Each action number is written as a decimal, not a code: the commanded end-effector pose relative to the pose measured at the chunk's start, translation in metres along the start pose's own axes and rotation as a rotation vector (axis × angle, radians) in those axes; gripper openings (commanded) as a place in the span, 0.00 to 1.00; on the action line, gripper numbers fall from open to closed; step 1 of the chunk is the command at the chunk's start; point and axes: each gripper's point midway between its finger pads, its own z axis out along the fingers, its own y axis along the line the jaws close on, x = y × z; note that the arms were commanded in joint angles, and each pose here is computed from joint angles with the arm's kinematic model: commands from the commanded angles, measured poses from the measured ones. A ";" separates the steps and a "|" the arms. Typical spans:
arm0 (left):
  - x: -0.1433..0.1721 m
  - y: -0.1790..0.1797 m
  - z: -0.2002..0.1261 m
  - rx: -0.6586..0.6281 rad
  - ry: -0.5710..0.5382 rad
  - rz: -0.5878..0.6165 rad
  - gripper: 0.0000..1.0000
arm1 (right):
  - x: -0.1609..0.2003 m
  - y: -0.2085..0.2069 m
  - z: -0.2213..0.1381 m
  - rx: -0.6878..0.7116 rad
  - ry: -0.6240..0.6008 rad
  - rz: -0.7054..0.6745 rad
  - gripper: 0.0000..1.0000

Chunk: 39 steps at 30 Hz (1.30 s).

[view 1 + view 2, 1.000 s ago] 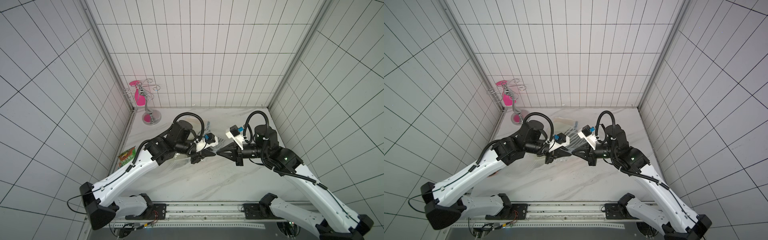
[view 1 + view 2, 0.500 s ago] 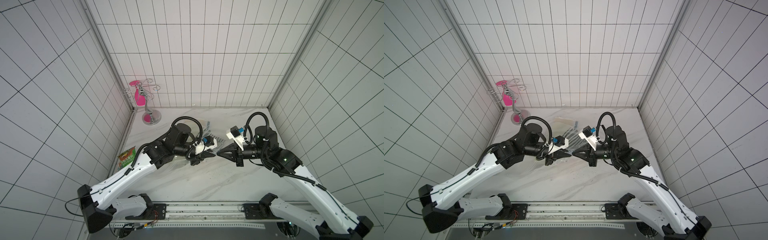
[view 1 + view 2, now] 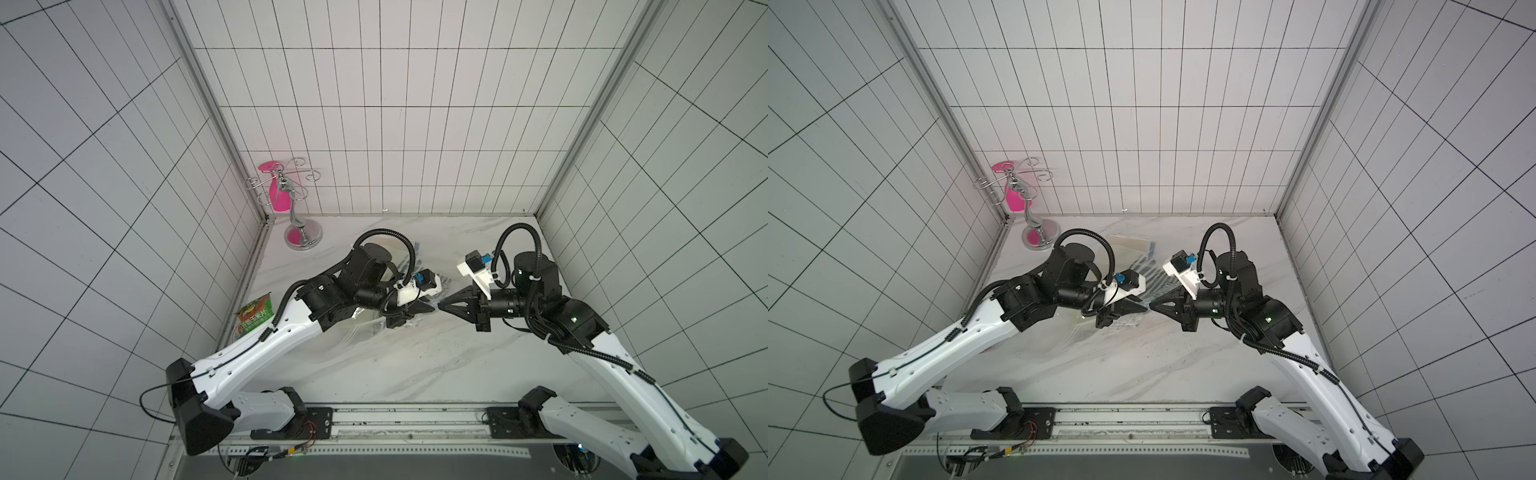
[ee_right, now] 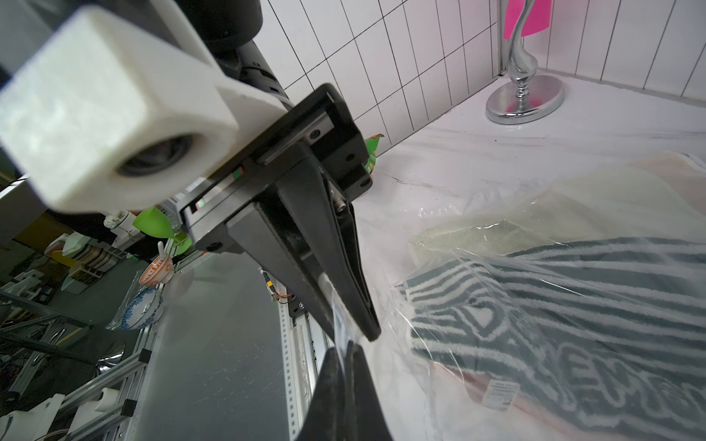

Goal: Place the folded towel into the vacuum bag
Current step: Close the vacuum bag at the center of the board.

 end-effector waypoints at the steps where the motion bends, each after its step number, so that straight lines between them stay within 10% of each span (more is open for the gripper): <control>1: 0.147 -0.018 -0.018 -0.015 0.580 -0.271 0.01 | -0.059 0.051 -0.045 -0.036 -0.229 -0.272 0.00; 32: 0.161 -0.031 -0.019 -0.017 0.541 -0.305 0.02 | -0.075 0.054 -0.064 0.014 -0.285 -0.275 0.00; 39: 0.148 -0.016 -0.010 -0.042 0.515 -0.250 0.00 | -0.012 0.022 -0.023 0.072 0.000 -0.219 0.06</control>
